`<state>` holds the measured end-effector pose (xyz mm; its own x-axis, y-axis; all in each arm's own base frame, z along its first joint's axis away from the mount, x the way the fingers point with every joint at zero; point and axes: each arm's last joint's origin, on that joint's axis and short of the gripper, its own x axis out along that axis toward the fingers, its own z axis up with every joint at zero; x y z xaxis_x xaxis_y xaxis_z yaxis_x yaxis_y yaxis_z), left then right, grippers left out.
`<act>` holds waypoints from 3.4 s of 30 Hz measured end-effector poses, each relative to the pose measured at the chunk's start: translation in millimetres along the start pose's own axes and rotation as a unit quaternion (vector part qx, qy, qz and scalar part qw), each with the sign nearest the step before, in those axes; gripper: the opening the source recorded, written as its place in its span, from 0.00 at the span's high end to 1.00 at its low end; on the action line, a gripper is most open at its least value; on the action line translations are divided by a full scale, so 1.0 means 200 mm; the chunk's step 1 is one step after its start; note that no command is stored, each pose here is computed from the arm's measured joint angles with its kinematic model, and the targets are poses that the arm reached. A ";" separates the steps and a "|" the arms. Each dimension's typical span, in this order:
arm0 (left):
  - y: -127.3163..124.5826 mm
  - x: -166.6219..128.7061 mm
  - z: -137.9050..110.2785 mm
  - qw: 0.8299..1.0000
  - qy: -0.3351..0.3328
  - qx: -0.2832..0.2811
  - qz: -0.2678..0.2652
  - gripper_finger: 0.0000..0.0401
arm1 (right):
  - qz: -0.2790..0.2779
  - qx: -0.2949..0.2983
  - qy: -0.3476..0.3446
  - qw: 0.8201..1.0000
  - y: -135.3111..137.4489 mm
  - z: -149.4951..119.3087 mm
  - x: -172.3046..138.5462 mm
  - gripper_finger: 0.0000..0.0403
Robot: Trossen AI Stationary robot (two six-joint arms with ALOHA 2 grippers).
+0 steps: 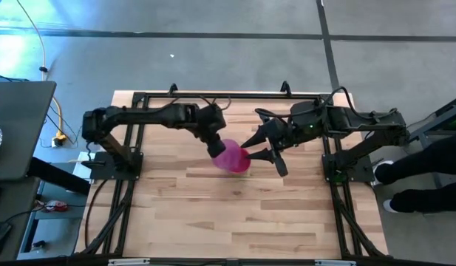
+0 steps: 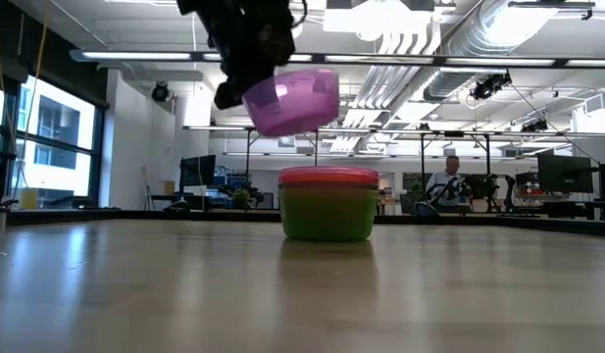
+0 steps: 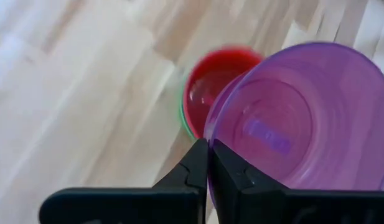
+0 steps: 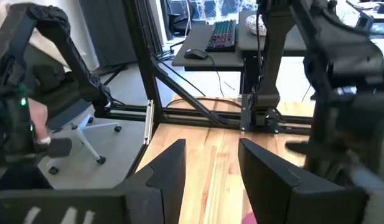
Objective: Nest bowls inside each other
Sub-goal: Stack the violet bowl on top of the pink bowl, then return to Home Position
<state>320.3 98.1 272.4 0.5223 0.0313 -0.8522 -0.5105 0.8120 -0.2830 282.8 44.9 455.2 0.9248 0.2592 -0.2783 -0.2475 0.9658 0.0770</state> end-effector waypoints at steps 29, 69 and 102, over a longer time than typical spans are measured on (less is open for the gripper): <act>-0.08 0.30 0.30 0.990 0.097 0.099 0.031 1.00 | 0.004 0.014 0.038 0.999 0.03 -0.04 0.00 0.65; -0.05 0.52 0.25 0.979 0.155 0.126 0.038 0.99 | 0.005 0.010 0.039 0.999 0.03 -0.04 0.00 0.65; -0.18 0.06 0.28 0.977 0.059 0.203 -0.006 0.46 | 0.005 -0.003 0.053 0.999 0.03 -0.05 -0.02 0.65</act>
<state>382.9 102.4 296.2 0.4314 -0.0274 -0.9017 -0.1794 0.9770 -0.1156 274.9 50.1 447.0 0.8866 0.2671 -0.3777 -0.2581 0.9632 0.0752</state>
